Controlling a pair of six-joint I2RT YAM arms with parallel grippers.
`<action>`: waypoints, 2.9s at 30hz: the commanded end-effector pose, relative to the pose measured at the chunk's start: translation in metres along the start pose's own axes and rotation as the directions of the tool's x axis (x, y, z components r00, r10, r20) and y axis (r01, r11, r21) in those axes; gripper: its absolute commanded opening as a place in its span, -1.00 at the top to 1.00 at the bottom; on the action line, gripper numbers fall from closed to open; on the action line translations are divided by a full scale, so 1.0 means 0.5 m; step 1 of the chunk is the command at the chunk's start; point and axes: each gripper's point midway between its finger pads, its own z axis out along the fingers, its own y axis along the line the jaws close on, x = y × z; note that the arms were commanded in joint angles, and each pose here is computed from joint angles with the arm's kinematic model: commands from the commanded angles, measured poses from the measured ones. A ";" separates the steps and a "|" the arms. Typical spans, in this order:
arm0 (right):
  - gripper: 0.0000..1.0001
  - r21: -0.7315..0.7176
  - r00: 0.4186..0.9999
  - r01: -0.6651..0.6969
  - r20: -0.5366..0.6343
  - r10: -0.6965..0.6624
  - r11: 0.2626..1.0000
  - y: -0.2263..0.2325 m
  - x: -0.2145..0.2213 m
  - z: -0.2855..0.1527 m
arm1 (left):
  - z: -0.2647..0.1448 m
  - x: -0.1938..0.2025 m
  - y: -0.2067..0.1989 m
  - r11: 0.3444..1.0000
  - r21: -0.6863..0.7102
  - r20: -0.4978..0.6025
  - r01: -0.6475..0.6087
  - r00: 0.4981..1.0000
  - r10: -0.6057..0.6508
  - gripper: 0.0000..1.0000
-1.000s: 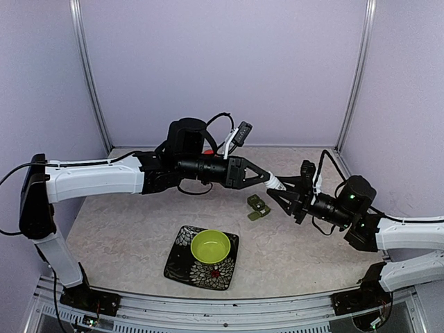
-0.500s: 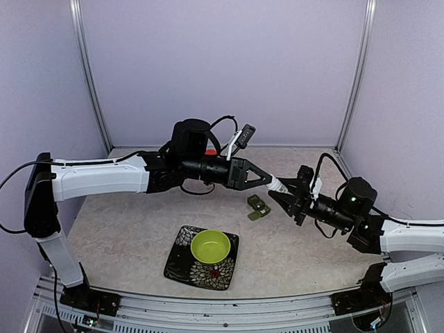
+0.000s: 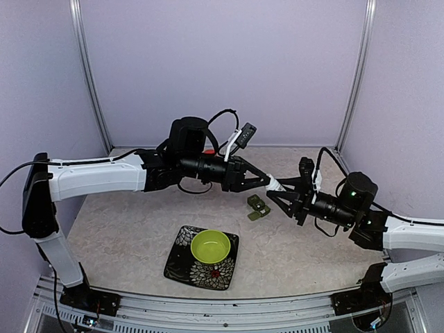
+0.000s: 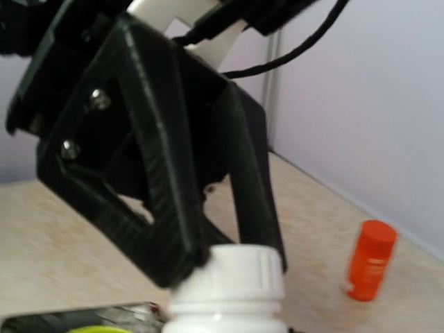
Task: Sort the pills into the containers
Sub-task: Close the lid of the pill bottle, then screw the lid of the pill bottle onto the pill bottle.
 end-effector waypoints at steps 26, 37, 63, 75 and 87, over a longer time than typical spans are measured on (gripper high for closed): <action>1.00 -0.382 0.926 -0.325 0.055 0.373 0.865 0.123 -0.107 -0.045 | -0.063 -0.011 -0.111 0.913 0.142 0.070 -0.382 0.924 0.375 -0.98; 1.00 -0.089 0.955 -0.271 0.104 0.280 0.958 0.025 -0.101 -0.018 | -0.097 -0.073 -0.112 0.985 0.069 0.232 -0.160 0.963 0.140 -0.98; 1.00 0.012 0.966 -0.234 0.116 0.231 0.972 -0.007 -0.092 0.025 | -0.034 -0.085 -0.078 0.994 0.069 0.280 0.088 0.954 -0.104 -0.98; 1.00 0.032 0.966 -0.252 0.063 0.250 0.967 -0.012 -0.059 0.046 | -0.020 -0.086 -0.106 0.996 0.082 0.271 0.046 0.960 -0.067 -0.98; 1.00 -0.041 0.964 -0.268 -0.010 0.267 0.963 0.036 -0.019 0.088 | -0.013 -0.084 -0.118 0.996 0.084 0.264 0.022 0.964 -0.043 -0.98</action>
